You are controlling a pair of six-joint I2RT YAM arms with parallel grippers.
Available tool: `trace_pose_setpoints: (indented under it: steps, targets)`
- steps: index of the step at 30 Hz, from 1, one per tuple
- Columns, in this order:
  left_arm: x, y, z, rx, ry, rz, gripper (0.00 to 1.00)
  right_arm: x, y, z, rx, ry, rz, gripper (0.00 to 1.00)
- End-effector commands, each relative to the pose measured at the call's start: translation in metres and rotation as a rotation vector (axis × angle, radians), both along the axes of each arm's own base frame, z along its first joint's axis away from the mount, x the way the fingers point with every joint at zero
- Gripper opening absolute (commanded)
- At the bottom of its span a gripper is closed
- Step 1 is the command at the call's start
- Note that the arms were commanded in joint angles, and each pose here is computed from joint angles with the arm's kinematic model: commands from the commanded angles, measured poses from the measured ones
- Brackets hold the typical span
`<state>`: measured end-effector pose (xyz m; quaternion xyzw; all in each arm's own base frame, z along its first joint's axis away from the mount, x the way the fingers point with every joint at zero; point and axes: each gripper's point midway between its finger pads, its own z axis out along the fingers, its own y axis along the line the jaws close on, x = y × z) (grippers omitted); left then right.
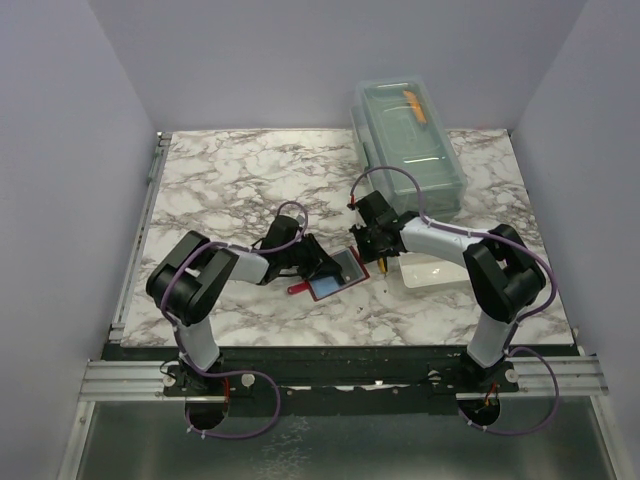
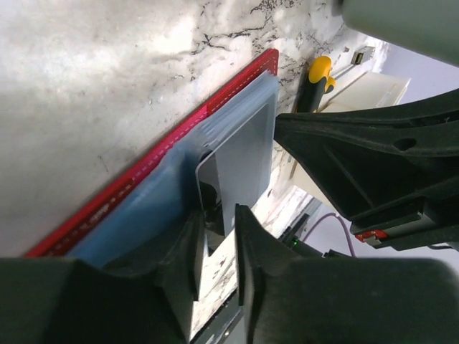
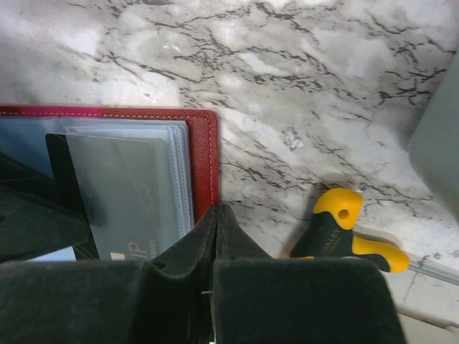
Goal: Put the credit cards into the card holder
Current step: Insert the credit card into the card holder.
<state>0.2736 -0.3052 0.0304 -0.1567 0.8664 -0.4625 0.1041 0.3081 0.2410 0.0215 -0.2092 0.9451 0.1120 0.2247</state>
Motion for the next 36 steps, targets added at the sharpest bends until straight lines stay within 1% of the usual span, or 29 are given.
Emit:
trace_pose_setpoints:
  steps: [1, 4, 7, 10, 12, 15, 19, 21, 25, 32, 36]
  targets:
    - [-0.007, 0.023, -0.013, 0.157, 0.028, 0.052, 0.34, -0.012, 0.012, -0.011, 0.026, 0.045, 0.033, 0.01]
    - [-0.009, 0.026, -0.010, 0.171, 0.027, 0.044, 0.36, -0.012, 0.012, -0.011, 0.028, 0.046, 0.035, 0.01]
    - [-0.011, 0.027, -0.008, 0.180, 0.024, 0.048, 0.36, -0.014, 0.013, -0.012, 0.032, 0.057, 0.036, 0.00]
    - [-0.008, 0.022, -0.007, 0.197, 0.020, 0.058, 0.33, -0.017, 0.017, -0.012, 0.046, 0.069, 0.034, 0.00]
    - [-0.006, 0.009, -0.003, 0.198, 0.018, 0.072, 0.31, -0.019, 0.022, -0.010, 0.061, 0.079, 0.023, 0.00]
    - [-0.003, -0.013, 0.001, 0.201, 0.011, 0.111, 0.30, -0.027, 0.030, -0.005, 0.108, 0.124, -0.032, 0.00]
    - [0.000, -0.018, 0.008, 0.181, 0.006, 0.175, 0.30, -0.030, 0.030, 0.000, 0.142, 0.141, -0.117, 0.00]
    - [0.000, -0.016, 0.016, 0.164, -0.013, 0.177, 0.34, -0.031, 0.028, 0.000, 0.139, 0.137, -0.131, 0.00]
    - [-0.004, -0.006, 0.029, 0.152, -0.039, 0.165, 0.38, -0.031, 0.024, -0.001, 0.121, 0.131, -0.135, 0.00]
    - [-0.013, -0.007, 0.034, 0.102, -0.005, 0.117, 0.45, -0.029, 0.020, 0.002, 0.104, 0.112, -0.135, 0.00]
    - [-0.015, -0.015, 0.030, 0.091, -0.004, 0.087, 0.47, -0.035, 0.025, 0.001, 0.133, 0.138, -0.131, 0.00]
